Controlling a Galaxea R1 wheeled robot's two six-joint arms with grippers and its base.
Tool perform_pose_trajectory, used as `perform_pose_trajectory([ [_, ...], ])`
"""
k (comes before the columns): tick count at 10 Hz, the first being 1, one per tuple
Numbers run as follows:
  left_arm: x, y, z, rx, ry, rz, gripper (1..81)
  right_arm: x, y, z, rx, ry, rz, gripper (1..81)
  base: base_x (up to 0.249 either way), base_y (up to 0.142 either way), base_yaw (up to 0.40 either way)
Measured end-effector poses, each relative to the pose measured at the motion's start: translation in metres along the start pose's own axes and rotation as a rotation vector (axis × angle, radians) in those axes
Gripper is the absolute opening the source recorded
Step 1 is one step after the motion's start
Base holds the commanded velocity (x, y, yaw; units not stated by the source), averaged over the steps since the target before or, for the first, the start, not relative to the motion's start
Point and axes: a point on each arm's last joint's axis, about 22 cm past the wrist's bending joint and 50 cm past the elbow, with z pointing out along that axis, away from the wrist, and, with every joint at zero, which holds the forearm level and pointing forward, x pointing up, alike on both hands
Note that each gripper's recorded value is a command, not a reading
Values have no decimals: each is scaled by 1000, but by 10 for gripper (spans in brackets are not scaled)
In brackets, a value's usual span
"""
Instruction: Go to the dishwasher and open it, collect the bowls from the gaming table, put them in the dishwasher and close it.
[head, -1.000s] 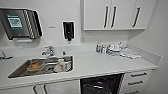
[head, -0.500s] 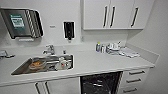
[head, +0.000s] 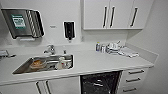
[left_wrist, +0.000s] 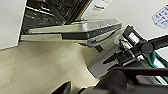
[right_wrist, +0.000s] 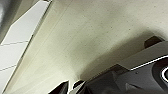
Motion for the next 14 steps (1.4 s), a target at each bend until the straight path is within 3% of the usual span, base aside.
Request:
perform_pose_trajectory([
  [2,-17,-10,11,16,-20,-15,811,-2,2,0,-2,-1,-76,811,0,0,0],
  [4,-41,-33,19,60,-50,-34,811,-15,13,3,-8,-15,-146,811,0,0,0],
  [7,-94,-78,34,158,-112,-119,811,-39,40,8,-16,-20,-246,811,0,0,0],
  [10,-146,-125,51,280,-175,-220,811,-83,69,25,-24,-35,-311,811,0,0,0],
  [12,-184,-132,71,322,-222,-273,811,-98,72,41,-34,-36,-347,811,0,0,0],
  [14,-217,-134,87,359,-257,-317,811,-96,92,50,-87,-9,-371,811,0,0,0],
])
